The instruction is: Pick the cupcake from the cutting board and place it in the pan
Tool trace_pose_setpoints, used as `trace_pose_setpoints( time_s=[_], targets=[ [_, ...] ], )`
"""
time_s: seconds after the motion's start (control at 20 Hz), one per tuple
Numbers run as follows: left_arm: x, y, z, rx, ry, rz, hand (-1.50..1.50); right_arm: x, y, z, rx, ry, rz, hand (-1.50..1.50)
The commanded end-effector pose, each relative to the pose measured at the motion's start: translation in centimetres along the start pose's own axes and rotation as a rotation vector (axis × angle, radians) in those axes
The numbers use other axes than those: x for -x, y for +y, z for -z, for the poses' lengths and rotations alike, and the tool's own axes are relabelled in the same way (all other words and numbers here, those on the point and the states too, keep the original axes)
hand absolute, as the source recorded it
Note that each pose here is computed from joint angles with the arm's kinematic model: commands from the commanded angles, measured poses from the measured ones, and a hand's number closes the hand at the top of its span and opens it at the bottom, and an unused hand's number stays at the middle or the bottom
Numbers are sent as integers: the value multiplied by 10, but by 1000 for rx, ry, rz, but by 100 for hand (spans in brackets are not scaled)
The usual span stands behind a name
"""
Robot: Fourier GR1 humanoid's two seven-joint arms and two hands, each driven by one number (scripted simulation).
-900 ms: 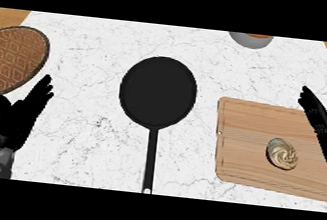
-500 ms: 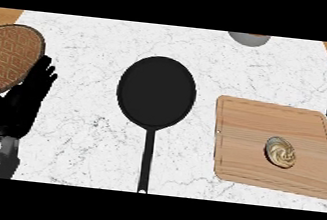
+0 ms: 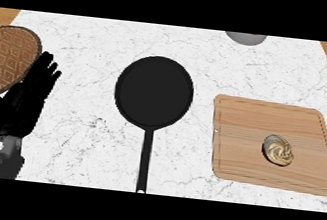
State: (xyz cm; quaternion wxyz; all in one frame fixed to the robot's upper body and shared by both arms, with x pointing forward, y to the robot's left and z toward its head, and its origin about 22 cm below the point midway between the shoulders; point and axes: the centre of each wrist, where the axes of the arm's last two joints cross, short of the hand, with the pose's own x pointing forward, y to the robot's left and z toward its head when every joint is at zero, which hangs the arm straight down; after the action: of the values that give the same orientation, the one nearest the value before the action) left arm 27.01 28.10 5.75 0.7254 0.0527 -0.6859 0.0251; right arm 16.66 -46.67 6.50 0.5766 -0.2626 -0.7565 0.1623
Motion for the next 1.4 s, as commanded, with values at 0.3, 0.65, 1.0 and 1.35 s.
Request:
trace_pose_setpoints(
  time_s=[0.3, 0.65, 1.0, 1.35],
  targets=[
    [-16, -21, 3, 22, -13, -20, 0, -54, -22, 42, -185, -9, -270, -150],
    [-11, -8, 8, 24, -16, 2, 0, -88, -7, 82, -374, 78, -524, -150],
    [-8, -18, 15, 44, -18, 3, 0, -88, 45, 80, -708, 265, -650, -150],
    [-5, -15, 2, 19, 3, -21, 0, -111, 68, 87, -781, 263, -711, -150]
  ],
)
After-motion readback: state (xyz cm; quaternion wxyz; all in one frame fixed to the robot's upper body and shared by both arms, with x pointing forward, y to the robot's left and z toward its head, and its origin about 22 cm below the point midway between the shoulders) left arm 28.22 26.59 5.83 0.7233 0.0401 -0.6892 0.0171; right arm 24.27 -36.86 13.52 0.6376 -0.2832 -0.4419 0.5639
